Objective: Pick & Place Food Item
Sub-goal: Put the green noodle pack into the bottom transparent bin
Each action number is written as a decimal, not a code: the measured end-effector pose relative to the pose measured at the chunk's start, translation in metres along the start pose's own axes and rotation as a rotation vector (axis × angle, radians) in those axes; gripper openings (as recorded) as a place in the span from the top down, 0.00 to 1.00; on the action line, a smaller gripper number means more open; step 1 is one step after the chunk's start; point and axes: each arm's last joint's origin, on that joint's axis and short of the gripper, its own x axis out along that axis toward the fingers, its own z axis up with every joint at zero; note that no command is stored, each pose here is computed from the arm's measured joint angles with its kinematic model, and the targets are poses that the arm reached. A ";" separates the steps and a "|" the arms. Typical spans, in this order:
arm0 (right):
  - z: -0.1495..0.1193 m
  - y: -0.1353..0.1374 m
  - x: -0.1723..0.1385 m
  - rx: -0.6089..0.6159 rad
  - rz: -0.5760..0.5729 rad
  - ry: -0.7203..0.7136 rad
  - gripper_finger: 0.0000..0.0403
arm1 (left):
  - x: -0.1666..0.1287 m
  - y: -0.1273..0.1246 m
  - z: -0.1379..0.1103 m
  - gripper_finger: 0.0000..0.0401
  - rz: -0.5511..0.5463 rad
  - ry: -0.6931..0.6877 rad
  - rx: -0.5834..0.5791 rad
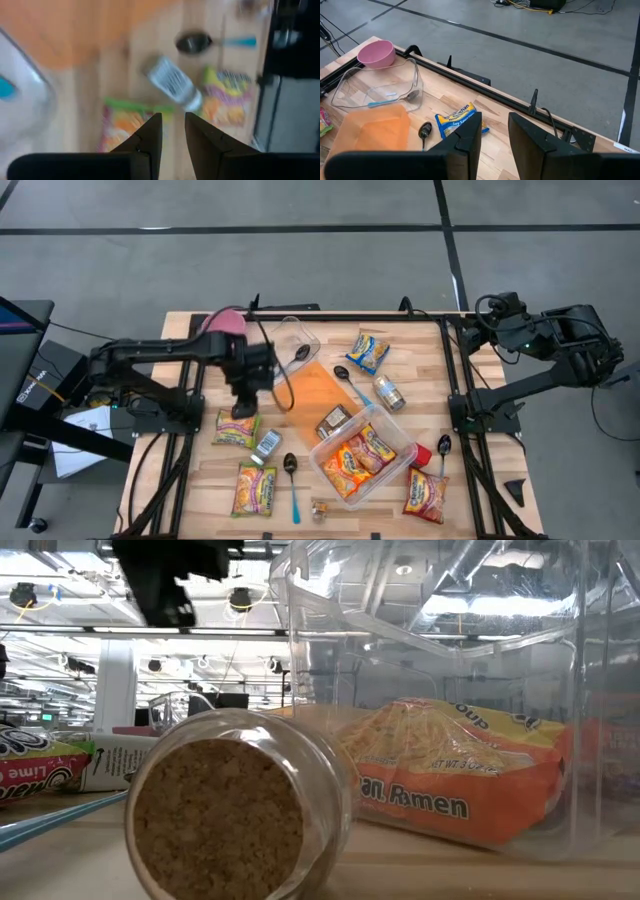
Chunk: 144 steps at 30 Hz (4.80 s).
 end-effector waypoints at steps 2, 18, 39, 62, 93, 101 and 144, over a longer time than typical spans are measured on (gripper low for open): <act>0.000 0.000 0.000 0.001 0.000 0.000 0.77 | 0.005 -0.013 -0.004 0.81 0.011 0.050 0.000; 0.000 0.000 0.000 -0.008 0.000 0.000 0.77 | 0.070 -0.038 -0.059 0.80 0.326 0.098 -0.008; 0.000 0.000 0.000 0.013 0.003 0.002 0.77 | 0.100 -0.012 -0.095 0.49 0.348 0.025 -0.053; 0.000 0.000 0.000 0.012 0.003 0.002 0.77 | 0.115 -0.005 -0.101 0.84 0.322 -0.032 -0.291; 0.000 0.004 0.002 0.009 0.012 0.025 0.77 | 0.047 -0.065 -0.113 1.00 -0.199 -0.707 -1.054; 0.000 0.005 0.002 -0.008 0.017 0.033 0.77 | 0.053 -0.086 -0.086 1.00 -0.358 -1.083 -1.197; 0.037 0.193 0.131 -0.121 0.649 0.013 0.40 | 0.006 -0.024 0.063 1.00 -0.511 -1.858 -1.027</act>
